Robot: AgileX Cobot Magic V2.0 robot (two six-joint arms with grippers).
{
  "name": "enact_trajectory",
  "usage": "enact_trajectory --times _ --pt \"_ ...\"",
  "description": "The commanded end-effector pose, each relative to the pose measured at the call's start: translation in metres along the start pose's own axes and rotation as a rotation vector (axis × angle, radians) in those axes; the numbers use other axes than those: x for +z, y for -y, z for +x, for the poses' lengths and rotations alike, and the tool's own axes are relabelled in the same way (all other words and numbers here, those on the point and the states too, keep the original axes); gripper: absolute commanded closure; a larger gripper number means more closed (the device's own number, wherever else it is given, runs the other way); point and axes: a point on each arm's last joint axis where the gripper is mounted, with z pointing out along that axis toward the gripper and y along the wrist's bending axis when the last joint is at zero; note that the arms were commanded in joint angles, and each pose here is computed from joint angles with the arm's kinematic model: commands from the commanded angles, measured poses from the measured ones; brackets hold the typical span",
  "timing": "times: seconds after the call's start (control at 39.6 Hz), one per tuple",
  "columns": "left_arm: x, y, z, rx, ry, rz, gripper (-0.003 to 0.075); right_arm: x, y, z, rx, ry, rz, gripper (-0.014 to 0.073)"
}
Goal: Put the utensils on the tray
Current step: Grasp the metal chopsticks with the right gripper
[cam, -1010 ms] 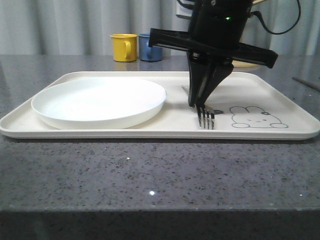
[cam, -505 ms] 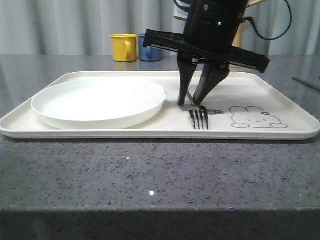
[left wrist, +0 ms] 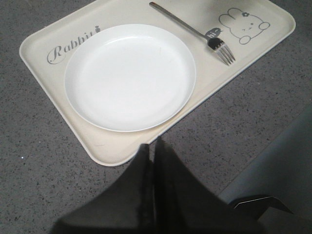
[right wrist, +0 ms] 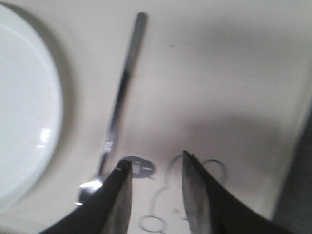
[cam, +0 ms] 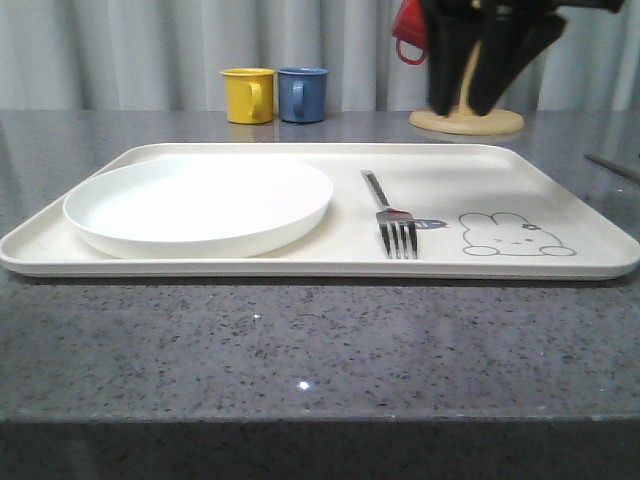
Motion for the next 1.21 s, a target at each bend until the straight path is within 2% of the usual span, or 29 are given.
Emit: enact_trajectory --times 0.0,0.15,0.3,0.5,0.83,1.19 --pt "-0.007 0.000 -0.012 -0.008 0.101 -0.002 0.0739 -0.030 0.036 -0.004 -0.021 0.060 0.075 0.0307" --pt "-0.007 0.000 -0.012 -0.008 0.101 -0.002 0.0739 -0.030 0.087 -0.004 0.010 0.002 0.112 0.0307" --pt "-0.007 0.000 -0.012 -0.008 0.101 -0.002 0.0739 -0.027 0.127 -0.002 0.044 -0.021 0.142 0.0307" --pt "-0.007 0.000 -0.012 -0.008 0.101 -0.002 0.0739 -0.018 0.158 -0.001 0.104 -0.055 0.178 0.0307" --pt "-0.007 0.000 -0.012 -0.008 0.103 -0.002 0.0739 0.021 0.170 -0.005 0.081 -0.147 0.174 0.0307" --pt "-0.007 0.000 -0.012 -0.008 0.103 -0.002 0.0739 0.042 0.173 -0.010 0.079 -0.146 0.171 0.0307"
